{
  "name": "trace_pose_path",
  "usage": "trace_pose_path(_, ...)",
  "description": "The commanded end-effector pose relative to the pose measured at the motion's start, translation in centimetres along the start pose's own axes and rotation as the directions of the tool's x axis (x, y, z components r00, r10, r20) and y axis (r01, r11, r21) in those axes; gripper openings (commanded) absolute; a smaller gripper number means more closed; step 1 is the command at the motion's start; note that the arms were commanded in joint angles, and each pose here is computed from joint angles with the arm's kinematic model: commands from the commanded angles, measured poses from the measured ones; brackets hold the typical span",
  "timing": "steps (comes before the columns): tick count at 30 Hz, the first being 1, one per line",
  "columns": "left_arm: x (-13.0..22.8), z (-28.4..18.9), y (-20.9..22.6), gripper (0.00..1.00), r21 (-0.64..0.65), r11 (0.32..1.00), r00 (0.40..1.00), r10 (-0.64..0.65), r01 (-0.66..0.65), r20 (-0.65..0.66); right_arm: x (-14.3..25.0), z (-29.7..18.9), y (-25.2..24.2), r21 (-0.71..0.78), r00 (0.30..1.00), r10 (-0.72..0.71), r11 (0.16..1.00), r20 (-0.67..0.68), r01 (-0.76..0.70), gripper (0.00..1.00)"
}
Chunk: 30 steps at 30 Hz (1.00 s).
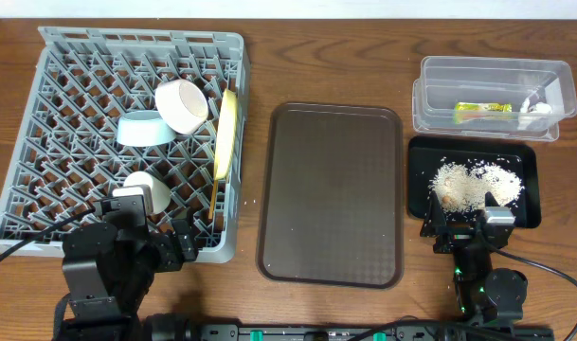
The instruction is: Sort waste into correct bins and load items into the dishwasher
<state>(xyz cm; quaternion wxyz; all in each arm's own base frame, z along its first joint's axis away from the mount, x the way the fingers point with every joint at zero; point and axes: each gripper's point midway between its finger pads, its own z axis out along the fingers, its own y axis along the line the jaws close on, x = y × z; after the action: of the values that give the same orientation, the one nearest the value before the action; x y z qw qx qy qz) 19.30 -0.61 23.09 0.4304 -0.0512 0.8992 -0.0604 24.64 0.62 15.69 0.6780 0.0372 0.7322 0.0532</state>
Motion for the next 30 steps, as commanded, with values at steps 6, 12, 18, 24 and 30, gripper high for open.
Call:
trace_pose_path(6, 0.1, 0.1, -0.2, 0.93, 0.012, 1.0, 1.0, 0.004, -0.004, -0.003, 0.1, 0.0, 0.7, -0.031, 1.0, -0.004, 1.0, -0.003, 0.004, 0.99)
trace_pose_path(12, 0.1, 0.0, -0.2, 0.93, 0.012, 1.0, 1.0, 0.005, -0.005, 0.001, 0.1, 0.0, 0.7, -0.031, 1.0, -0.004, 1.0, -0.003, 0.004, 0.99)
trace_pose_path(18, 0.8, -0.5, -0.2, 0.93, 0.01, 0.999, 0.999, 0.03, -0.031, 0.032, 0.1, 0.0, 0.7, -0.03, 1.0, -0.004, 1.0, -0.003, 0.004, 0.99)
trace_pose_path(24, 2.8, 2.1, -0.6, 0.94, 0.054, 0.997, 0.99, 0.054, -0.062, 0.133, 0.1, 0.0, 0.7, -0.031, 1.0, -0.004, 1.0, -0.003, 0.004, 0.99)
trace_pose_path(30, 3.2, 5.5, -0.7, 0.93, 0.085, 0.992, 0.947, 0.062, -0.093, 0.316, 0.1, 0.0, 0.7, -0.031, 1.0, -0.004, 1.0, -0.003, 0.004, 0.99)
